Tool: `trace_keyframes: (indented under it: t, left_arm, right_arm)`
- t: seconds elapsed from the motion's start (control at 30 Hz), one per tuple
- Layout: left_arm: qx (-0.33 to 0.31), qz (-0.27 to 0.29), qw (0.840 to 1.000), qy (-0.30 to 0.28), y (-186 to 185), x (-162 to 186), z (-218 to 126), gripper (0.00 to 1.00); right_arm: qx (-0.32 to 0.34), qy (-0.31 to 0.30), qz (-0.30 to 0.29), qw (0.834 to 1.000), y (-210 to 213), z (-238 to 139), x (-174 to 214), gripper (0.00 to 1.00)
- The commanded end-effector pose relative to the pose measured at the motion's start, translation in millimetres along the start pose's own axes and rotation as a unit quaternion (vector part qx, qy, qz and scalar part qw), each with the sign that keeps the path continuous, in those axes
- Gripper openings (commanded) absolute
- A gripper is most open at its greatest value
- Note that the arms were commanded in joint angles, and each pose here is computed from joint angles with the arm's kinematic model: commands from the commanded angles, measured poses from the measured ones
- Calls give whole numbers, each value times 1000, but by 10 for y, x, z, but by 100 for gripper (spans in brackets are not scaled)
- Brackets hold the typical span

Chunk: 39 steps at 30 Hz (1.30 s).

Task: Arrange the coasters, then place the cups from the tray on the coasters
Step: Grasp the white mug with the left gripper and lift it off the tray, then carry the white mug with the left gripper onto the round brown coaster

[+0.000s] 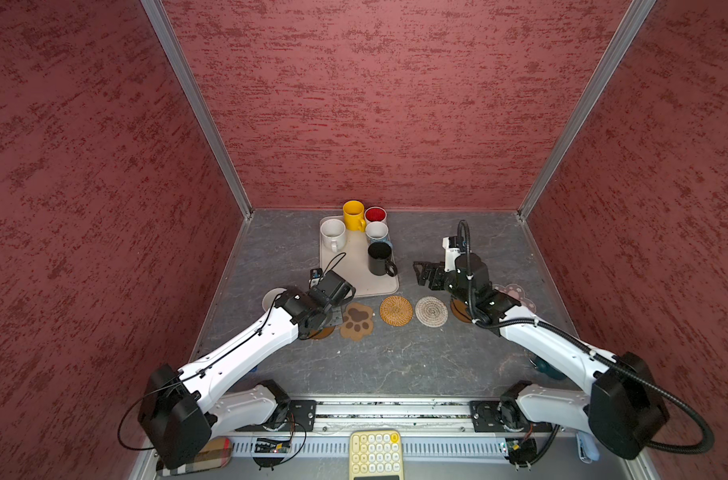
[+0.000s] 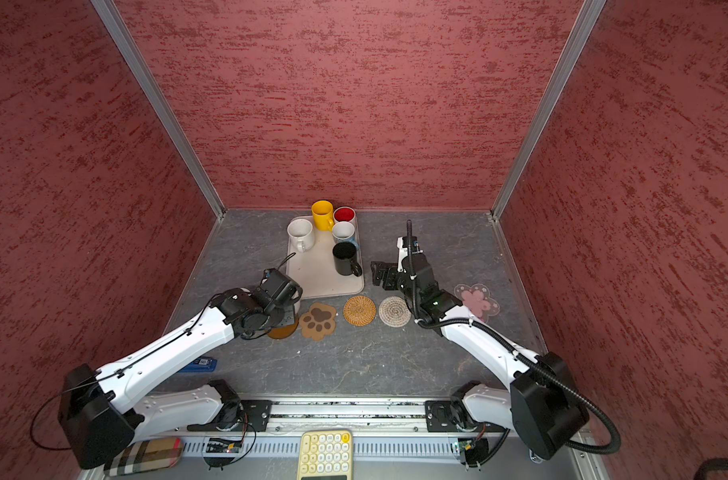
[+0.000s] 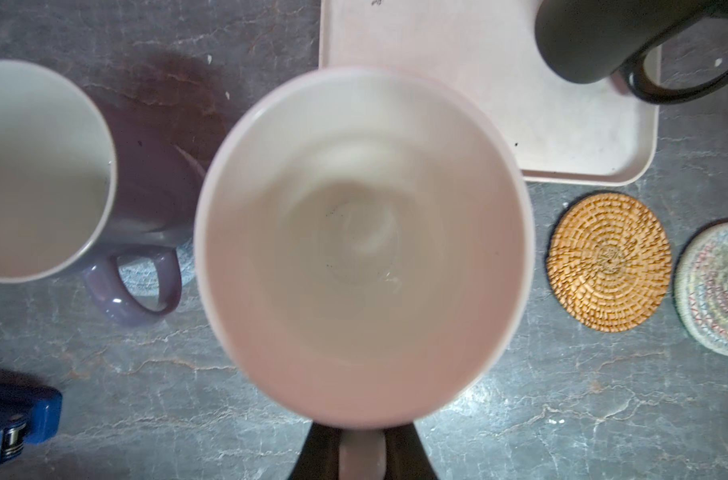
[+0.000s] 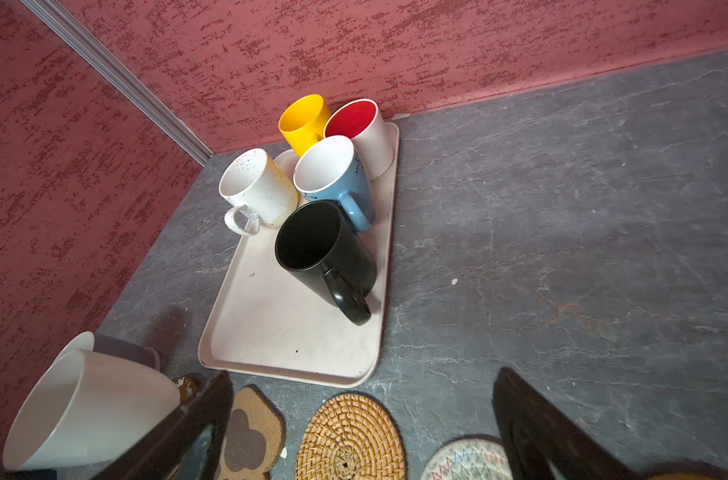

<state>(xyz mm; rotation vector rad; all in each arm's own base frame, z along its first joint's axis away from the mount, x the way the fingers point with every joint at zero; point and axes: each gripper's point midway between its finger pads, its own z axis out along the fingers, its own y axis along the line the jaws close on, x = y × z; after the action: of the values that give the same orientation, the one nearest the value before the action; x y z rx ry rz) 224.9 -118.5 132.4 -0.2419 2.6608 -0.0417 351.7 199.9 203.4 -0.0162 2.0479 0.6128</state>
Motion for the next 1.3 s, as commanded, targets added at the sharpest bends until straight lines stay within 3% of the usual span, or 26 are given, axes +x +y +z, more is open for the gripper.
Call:
trace_keyframes:
  t: [0.0,1.27]
  left_arm:
    - [1,-16,1000,-27,50,-44,-64,0]
    - [-23,-9,1000,-11,97,141,259,0]
  right_arm:
    - [-9,-14,3,1000,114,6,-133,98]
    - [-11,1,1,1000,137,26,5,93]
